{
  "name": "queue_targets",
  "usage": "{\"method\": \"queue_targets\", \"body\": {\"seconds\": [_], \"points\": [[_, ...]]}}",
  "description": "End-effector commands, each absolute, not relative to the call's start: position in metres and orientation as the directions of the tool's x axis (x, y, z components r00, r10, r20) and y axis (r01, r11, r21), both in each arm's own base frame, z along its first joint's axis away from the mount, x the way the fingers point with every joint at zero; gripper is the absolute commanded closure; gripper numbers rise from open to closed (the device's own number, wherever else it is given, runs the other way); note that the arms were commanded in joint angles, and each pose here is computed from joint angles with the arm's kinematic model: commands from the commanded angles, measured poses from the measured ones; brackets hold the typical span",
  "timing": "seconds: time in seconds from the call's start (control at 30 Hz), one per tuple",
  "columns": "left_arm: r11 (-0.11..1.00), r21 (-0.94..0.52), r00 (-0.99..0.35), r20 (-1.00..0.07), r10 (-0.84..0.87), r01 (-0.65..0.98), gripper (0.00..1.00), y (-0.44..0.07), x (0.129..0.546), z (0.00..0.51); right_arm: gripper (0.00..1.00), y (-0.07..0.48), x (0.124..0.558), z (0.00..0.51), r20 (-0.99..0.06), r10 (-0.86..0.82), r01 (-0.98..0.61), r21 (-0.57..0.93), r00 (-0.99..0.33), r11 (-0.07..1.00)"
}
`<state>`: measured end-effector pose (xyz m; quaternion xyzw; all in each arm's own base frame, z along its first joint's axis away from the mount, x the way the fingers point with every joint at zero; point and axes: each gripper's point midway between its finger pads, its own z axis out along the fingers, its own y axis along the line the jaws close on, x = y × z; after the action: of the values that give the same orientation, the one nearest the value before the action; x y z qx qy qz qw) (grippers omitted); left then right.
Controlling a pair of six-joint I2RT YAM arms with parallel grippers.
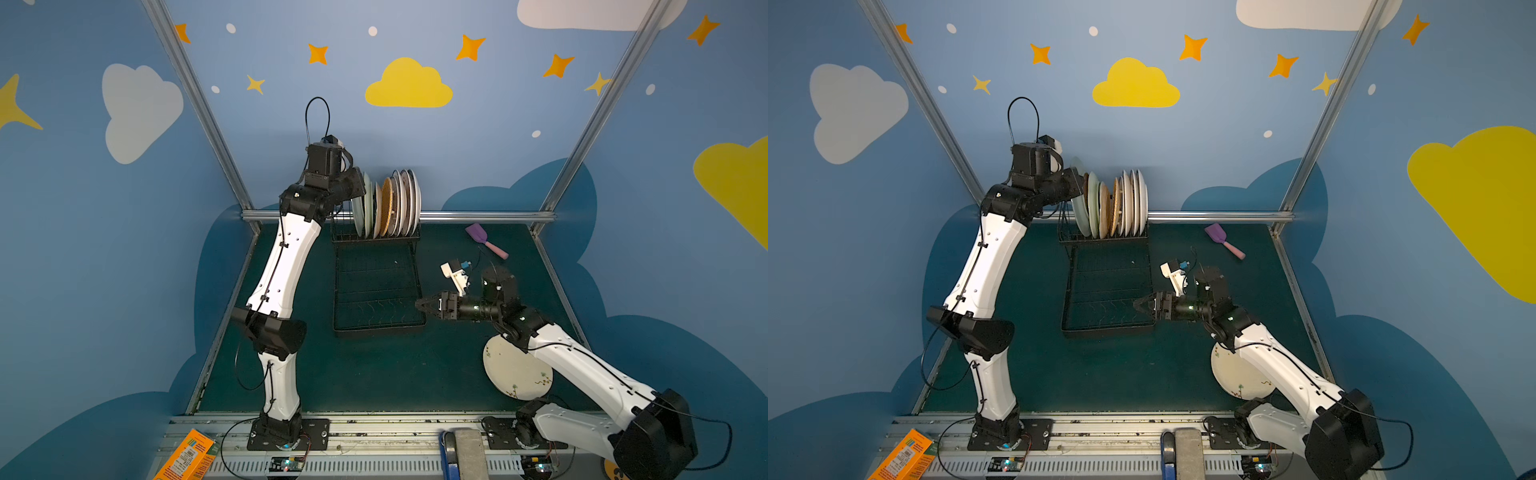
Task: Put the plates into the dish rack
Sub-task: 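Lower the plain plate into the front rack slot with the left gripper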
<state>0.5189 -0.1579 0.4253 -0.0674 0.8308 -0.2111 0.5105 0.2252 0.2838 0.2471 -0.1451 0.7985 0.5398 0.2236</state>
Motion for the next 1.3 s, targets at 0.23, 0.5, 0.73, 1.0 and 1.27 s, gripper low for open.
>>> {"method": "queue_targets", "body": {"seconds": [0.23,0.5,0.73,1.0,1.27], "points": [[0.919,-0.378,-0.37,-0.875,-0.313,0.116,0.96,-0.154,0.53,0.451,0.13,0.282,0.219,0.249,-0.529,0.003,-0.489,0.788,-0.849,0.374],[0.932,-0.354,-0.382,-0.874,-0.301,0.074,0.96,-0.15,0.539,0.437,0.13,0.283,0.22,0.247,-0.521,0.006,-0.481,0.793,-0.854,0.374],[0.938,-0.339,-0.397,-0.873,-0.284,0.074,0.96,-0.152,0.546,0.427,0.13,0.283,0.22,0.248,-0.521,0.006,-0.481,0.793,-0.854,0.374],[0.939,-0.337,-0.409,-0.868,-0.282,0.066,0.89,-0.153,0.55,0.42,0.13,0.284,0.218,0.248,-0.518,0.005,-0.479,0.794,-0.855,0.374],[0.936,-0.344,-0.4,-0.87,-0.289,0.071,0.85,-0.153,0.548,0.425,0.13,0.284,0.218,0.25,-0.52,0.005,-0.481,0.794,-0.854,0.372]]}}
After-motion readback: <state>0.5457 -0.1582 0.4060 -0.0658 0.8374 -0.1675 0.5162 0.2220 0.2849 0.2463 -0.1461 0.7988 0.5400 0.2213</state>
